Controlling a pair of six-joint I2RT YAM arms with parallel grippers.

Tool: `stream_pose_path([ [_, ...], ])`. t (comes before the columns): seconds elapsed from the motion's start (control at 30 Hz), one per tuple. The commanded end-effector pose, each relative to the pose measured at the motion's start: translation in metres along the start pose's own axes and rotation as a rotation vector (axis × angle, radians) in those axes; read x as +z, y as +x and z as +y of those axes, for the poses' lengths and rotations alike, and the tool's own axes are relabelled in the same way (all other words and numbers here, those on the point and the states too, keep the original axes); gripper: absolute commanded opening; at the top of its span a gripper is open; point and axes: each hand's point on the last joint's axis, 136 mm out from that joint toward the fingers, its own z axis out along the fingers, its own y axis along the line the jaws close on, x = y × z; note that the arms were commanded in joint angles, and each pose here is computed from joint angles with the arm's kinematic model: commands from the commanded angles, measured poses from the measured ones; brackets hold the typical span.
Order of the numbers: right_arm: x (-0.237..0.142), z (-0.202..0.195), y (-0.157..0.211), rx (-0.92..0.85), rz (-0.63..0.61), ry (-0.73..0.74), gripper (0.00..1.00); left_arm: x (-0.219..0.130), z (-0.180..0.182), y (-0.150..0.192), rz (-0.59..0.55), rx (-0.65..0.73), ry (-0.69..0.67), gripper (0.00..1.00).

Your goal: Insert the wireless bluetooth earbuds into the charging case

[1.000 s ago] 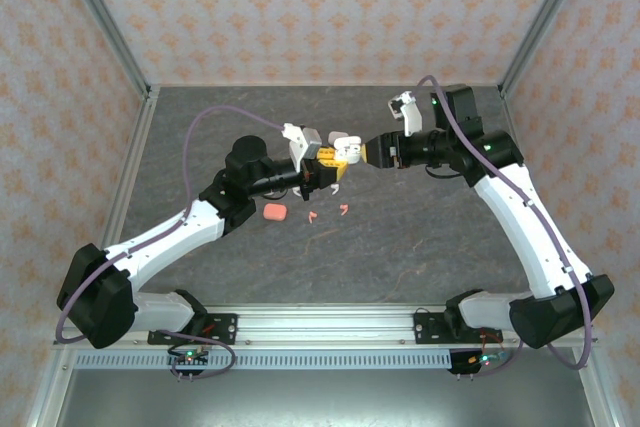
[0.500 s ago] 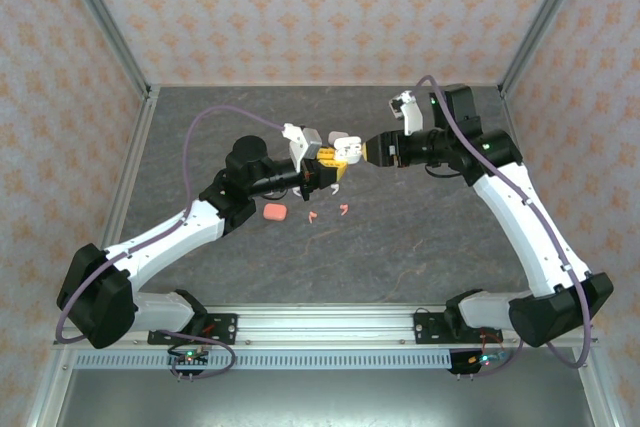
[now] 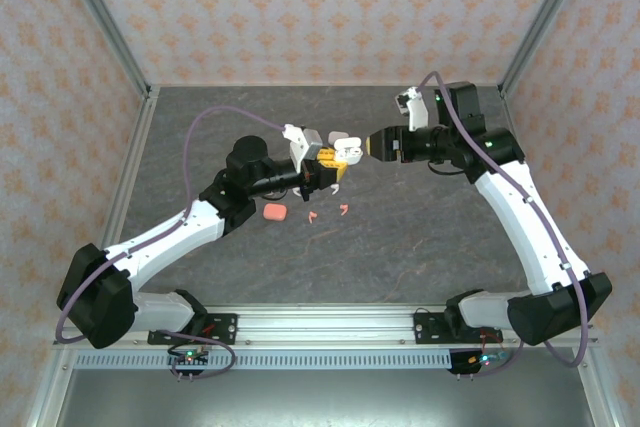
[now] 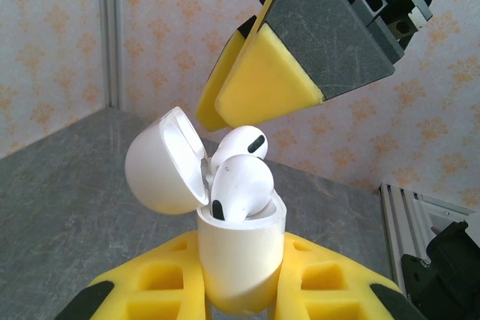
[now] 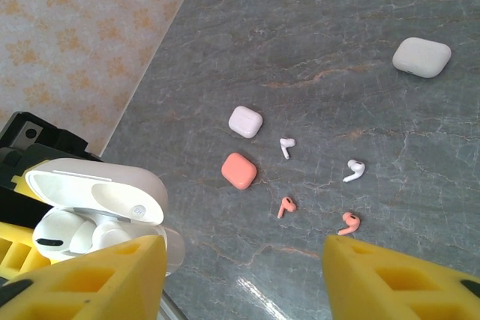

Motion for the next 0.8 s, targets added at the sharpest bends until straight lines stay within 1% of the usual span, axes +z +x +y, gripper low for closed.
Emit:
stream_pose_path([
  [0.0, -0.022, 0.016, -0.014, -0.039, -0.076, -0.021, 0.63, -0.006, 0.002, -0.028, -0.067, 0.054, -0.033, 0.0],
  [0.13, -0.026, 0.029, -0.01, -0.035, -0.09, -0.092, 0.73, -0.006, 0.004, -0.027, -0.072, 0.055, -0.047, 0.0],
  [0.23, -0.021, 0.028, -0.004, -0.017, -0.069, -0.111, 0.78, -0.005, 0.004, -0.028, -0.076, 0.054, -0.042, 0.0],
  [0.77, 0.004, 0.022, -0.001, 0.036, -0.025, -0.159, 0.78, -0.006, 0.003, -0.026, -0.071, 0.049, -0.041, 0.0],
])
